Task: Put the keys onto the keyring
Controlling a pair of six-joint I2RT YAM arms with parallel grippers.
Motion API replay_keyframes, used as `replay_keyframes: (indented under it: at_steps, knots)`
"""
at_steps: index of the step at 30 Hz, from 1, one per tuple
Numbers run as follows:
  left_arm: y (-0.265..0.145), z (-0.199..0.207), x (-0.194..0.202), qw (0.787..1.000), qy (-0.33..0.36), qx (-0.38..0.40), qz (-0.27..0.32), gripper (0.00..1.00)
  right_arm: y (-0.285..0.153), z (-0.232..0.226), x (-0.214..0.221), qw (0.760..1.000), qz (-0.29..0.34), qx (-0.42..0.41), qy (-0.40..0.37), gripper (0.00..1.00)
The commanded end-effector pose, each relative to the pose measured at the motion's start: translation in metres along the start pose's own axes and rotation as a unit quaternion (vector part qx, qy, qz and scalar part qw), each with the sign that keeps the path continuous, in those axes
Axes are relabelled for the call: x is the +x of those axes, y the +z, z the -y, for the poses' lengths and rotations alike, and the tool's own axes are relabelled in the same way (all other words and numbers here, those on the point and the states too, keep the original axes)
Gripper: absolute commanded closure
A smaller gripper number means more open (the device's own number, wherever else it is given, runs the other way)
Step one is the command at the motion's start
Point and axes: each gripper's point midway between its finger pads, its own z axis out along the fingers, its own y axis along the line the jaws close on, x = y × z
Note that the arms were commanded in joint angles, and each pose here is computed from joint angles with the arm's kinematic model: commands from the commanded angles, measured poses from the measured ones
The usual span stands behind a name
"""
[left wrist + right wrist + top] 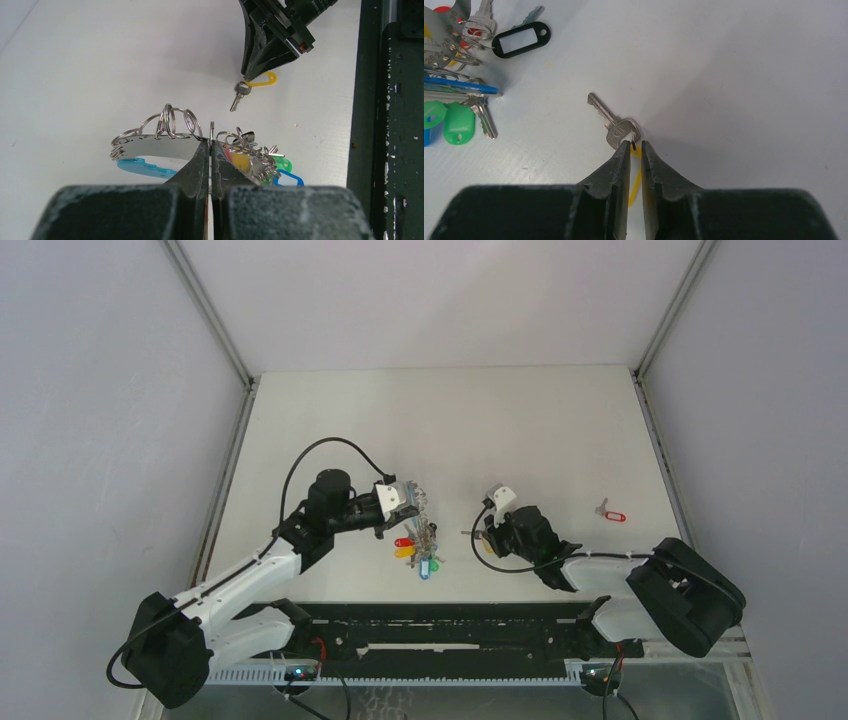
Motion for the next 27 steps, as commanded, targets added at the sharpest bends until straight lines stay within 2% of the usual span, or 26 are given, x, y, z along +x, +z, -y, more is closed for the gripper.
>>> replay_keyframes:
  at_steps: [1,27]
  knots:
    - [0.0,0.001,-0.013,0.999,0.023,0.003,0.032,1.0,0.007,-0.004,-0.029,0.999,0.038,-0.008,-0.008,0.88]
    - [0.001,0.001,-0.014,0.999,0.023,0.004,0.032,1.0,0.015,-0.007,-0.019,1.0,0.01,-0.009,-0.026,0.96]
